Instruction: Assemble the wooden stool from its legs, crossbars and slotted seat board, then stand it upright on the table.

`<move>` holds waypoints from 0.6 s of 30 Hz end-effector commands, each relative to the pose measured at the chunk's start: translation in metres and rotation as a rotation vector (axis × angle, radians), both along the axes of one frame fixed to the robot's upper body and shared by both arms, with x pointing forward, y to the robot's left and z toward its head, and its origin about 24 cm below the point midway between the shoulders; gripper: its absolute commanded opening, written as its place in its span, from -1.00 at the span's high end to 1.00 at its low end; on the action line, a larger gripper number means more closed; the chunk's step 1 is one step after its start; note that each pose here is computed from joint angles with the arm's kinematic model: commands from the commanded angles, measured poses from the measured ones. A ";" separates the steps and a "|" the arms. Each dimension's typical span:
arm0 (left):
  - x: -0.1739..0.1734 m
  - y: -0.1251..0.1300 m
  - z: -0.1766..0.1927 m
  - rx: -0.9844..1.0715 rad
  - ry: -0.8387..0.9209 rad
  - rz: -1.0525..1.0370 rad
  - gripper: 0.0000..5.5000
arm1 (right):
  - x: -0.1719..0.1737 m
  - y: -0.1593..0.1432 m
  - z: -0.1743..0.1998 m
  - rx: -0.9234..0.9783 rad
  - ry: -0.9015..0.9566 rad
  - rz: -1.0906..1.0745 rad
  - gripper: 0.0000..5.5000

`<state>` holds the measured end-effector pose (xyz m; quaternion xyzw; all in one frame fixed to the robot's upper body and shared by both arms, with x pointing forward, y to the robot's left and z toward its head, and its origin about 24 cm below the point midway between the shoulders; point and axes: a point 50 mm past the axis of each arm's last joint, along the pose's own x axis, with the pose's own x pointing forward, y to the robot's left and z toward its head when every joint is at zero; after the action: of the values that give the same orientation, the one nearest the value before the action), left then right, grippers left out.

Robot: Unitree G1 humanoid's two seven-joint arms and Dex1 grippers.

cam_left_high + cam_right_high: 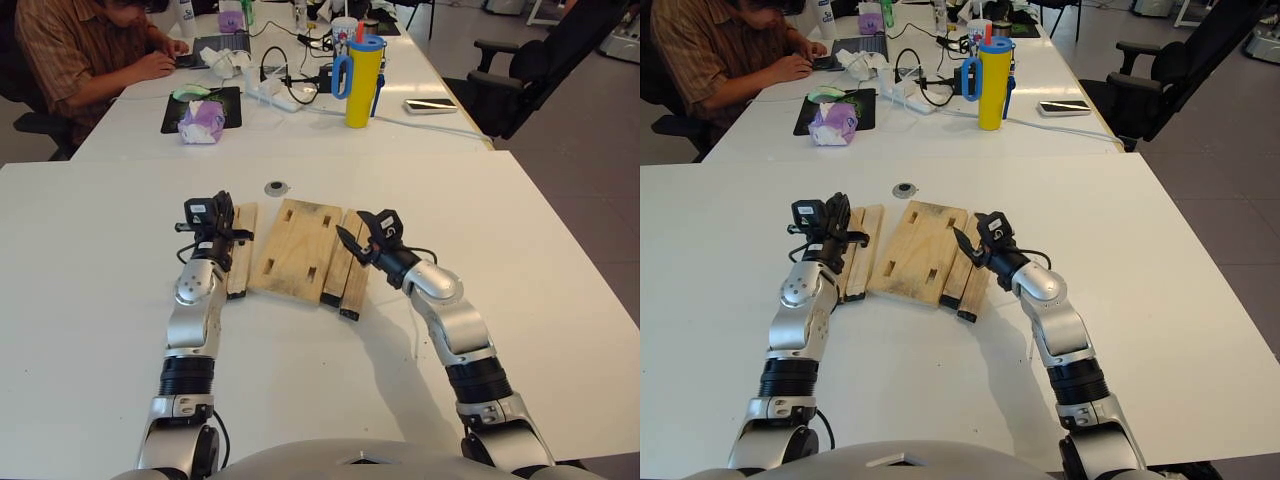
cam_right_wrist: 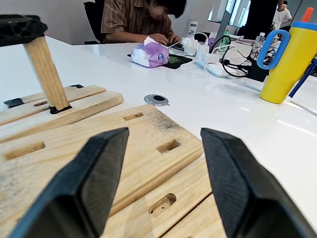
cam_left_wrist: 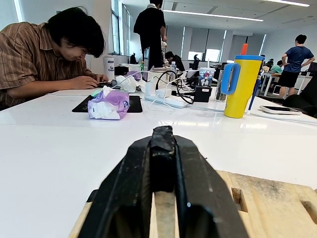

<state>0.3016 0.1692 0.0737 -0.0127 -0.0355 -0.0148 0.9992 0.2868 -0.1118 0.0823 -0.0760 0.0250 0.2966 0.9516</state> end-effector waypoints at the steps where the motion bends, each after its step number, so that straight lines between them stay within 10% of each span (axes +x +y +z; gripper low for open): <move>1: -0.015 0.001 -0.044 0.013 0.199 0.003 0.85 | 0.003 0.001 0.004 -0.023 -0.013 0.010 0.02; 13: -0.009 -0.005 -0.031 -0.017 0.120 -0.036 0.85 | 0.002 0.003 0.000 -0.039 -0.004 0.020 0.02; 18: -0.006 -0.006 -0.017 -0.026 0.045 -0.050 0.55 | 0.002 0.003 -0.002 -0.039 0.002 0.018 0.02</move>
<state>0.2928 0.1631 0.0475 -0.0232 0.0076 -0.0350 0.9991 0.2869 -0.1106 0.0794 -0.0926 0.0321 0.3004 0.9488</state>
